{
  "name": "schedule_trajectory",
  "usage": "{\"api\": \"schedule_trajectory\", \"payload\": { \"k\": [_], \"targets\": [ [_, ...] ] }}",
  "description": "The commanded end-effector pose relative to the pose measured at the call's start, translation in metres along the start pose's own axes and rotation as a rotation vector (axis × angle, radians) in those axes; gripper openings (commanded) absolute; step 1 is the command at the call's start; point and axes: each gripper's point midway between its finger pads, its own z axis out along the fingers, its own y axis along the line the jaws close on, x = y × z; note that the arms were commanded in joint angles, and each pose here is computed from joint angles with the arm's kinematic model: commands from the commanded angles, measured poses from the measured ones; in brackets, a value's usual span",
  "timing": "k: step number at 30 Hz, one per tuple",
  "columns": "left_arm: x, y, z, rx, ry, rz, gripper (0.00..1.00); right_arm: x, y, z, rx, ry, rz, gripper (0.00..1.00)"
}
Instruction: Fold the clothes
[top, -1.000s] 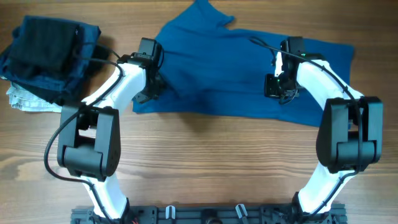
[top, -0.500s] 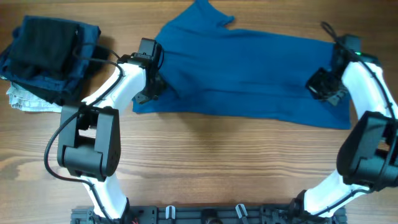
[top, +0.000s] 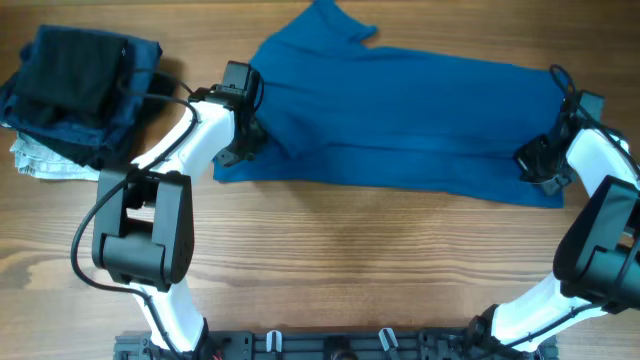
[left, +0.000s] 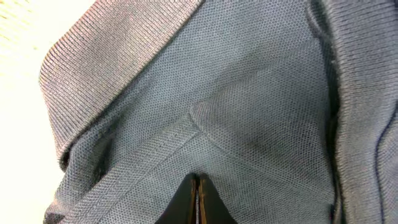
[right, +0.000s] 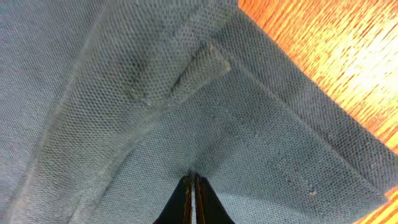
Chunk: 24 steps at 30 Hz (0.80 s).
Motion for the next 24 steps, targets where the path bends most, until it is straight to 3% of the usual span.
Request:
{"api": "schedule_trajectory", "payload": {
  "k": [1,24],
  "targets": [
    [0.0,0.004,0.006,-0.021,-0.003,-0.014,0.04,-0.01,0.001,-0.003,-0.005,-0.051,0.026,0.04],
    [-0.007,-0.003,0.006,0.007,-0.033,-0.018,0.04,-0.054,0.032,0.002,-0.151,-0.251,0.076,0.04]
  ]
}}
